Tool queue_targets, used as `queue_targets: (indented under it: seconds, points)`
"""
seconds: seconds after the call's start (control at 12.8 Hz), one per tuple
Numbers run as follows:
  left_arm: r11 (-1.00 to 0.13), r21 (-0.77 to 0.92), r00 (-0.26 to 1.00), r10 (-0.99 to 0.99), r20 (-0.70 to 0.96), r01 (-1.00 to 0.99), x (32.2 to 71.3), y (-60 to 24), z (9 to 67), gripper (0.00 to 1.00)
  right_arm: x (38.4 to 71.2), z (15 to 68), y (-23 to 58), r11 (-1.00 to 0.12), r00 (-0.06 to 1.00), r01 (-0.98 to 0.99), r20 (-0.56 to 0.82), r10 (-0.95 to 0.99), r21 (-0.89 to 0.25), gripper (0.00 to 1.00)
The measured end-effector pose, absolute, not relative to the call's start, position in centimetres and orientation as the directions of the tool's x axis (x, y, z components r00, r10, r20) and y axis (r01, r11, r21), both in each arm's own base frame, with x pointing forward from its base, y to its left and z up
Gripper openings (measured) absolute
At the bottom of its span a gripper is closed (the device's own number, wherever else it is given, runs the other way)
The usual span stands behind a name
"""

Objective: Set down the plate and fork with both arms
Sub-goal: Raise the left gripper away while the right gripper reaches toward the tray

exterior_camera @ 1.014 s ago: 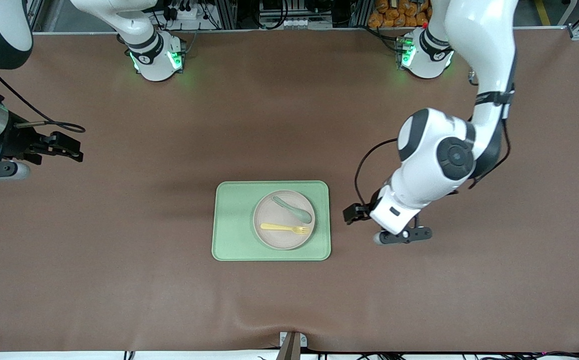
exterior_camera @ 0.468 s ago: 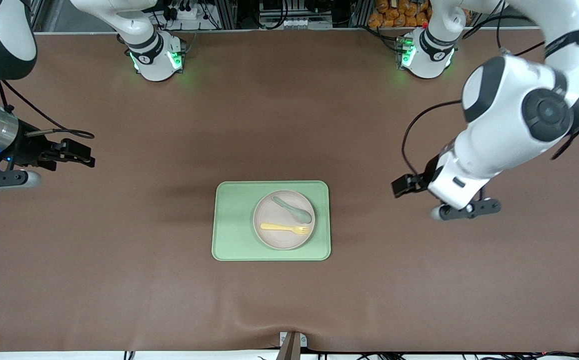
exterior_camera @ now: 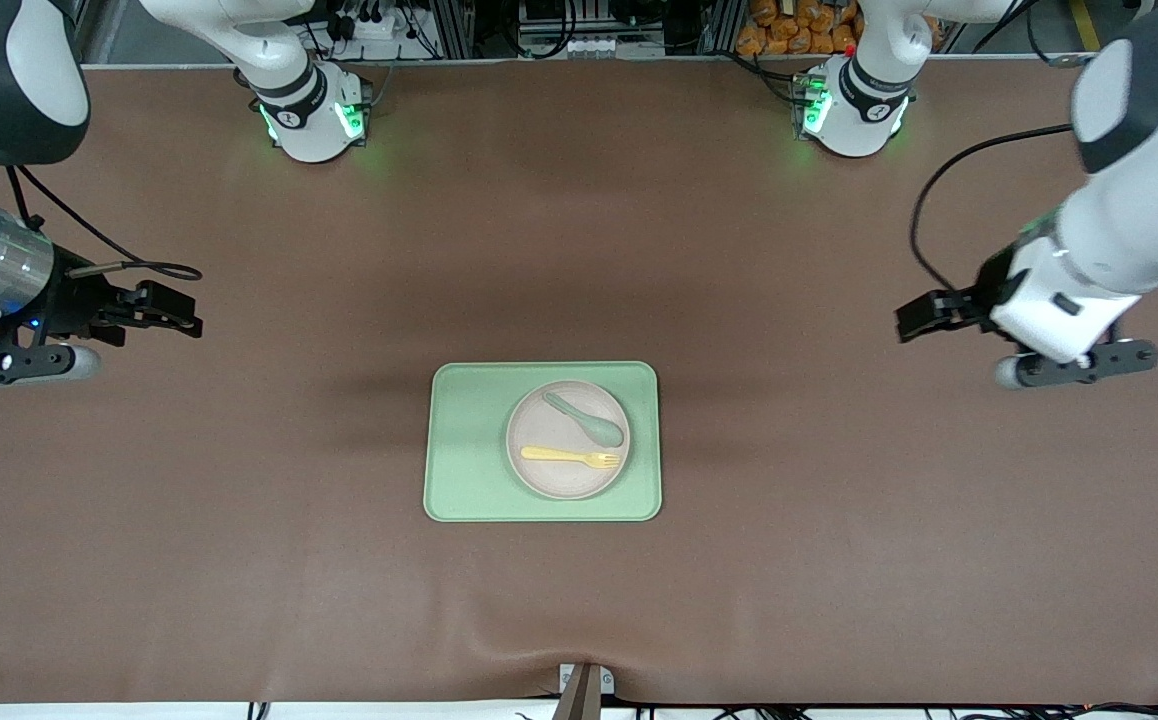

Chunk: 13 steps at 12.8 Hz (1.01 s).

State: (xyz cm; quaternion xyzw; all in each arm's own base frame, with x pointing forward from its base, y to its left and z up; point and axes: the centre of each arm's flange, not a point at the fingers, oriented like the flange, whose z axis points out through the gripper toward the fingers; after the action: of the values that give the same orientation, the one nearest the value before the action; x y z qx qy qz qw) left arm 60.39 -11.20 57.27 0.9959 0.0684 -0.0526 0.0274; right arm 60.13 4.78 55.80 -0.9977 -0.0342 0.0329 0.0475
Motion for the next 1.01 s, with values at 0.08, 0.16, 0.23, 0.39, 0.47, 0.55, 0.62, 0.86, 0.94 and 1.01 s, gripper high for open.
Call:
queue_targets:
  seconds: [0.08,0.16,0.23,0.39,0.47,0.55,0.62,0.86,0.94,1.01]
  points:
    - [-0.990,0.042,0.983,0.128,-0.135,0.134,60.0,-9.6,57.6,1.00,60.1,55.8,5.3,-0.992,0.995,0.074,-0.063,0.081,-0.097,1.00]
    - [-0.991,0.037,0.981,0.119,-0.156,0.126,59.5,-8.7,57.9,1.00,60.1,55.6,6.2,-0.991,0.993,0.090,-0.066,0.096,-0.097,1.00]
    - [-0.993,0.035,0.979,0.107,-0.171,0.115,58.9,-8.1,58.3,1.00,60.1,55.2,7.5,-0.989,0.991,0.109,-0.072,0.116,-0.097,1.00]
    - [-0.996,0.040,0.981,0.074,-0.181,0.083,58.0,-6.7,59.6,1.00,60.2,54.3,9.2,-0.986,0.986,0.135,-0.084,0.143,-0.096,1.00]
    - [-0.997,0.047,0.983,0.058,-0.176,0.068,57.7,-5.3,60.3,1.00,60.3,53.7,10.2,-0.984,0.984,0.148,-0.089,0.157,-0.096,1.00]
    - [-0.997,0.049,0.984,0.051,-0.168,0.060,57.3,-3.6,60.9,1.00,60.5,53.1,11.0,-0.982,0.981,0.160,-0.090,0.169,-0.095,1.00]
    - [-0.998,0.031,0.986,0.048,-0.162,0.054,57.0,-2.1,61.3,1.00,60.8,52.6,11.6,-0.981,0.981,0.167,-0.084,0.175,-0.095,1.00]
    - [-0.999,-0.037,0.989,0.022,-0.147,0.017,56.4,-2.5,62.1,1.00,61.8,51.3,13.0,-0.983,0.985,0.160,-0.054,0.165,-0.092,1.00]
    - [-0.999,-0.039,0.990,0.008,-0.140,0.003,56.0,-3.3,62.5,1.00,61.8,51.0,14.1,-0.987,0.989,0.134,-0.052,0.139,-0.089,1.00]
    - [-0.999,-0.037,0.991,-0.003,-0.131,-0.008,55.4,-3.8,63.1,1.00,61.8,50.7,15.1,-0.991,0.994,0.098,-0.048,0.102,-0.087,1.00]
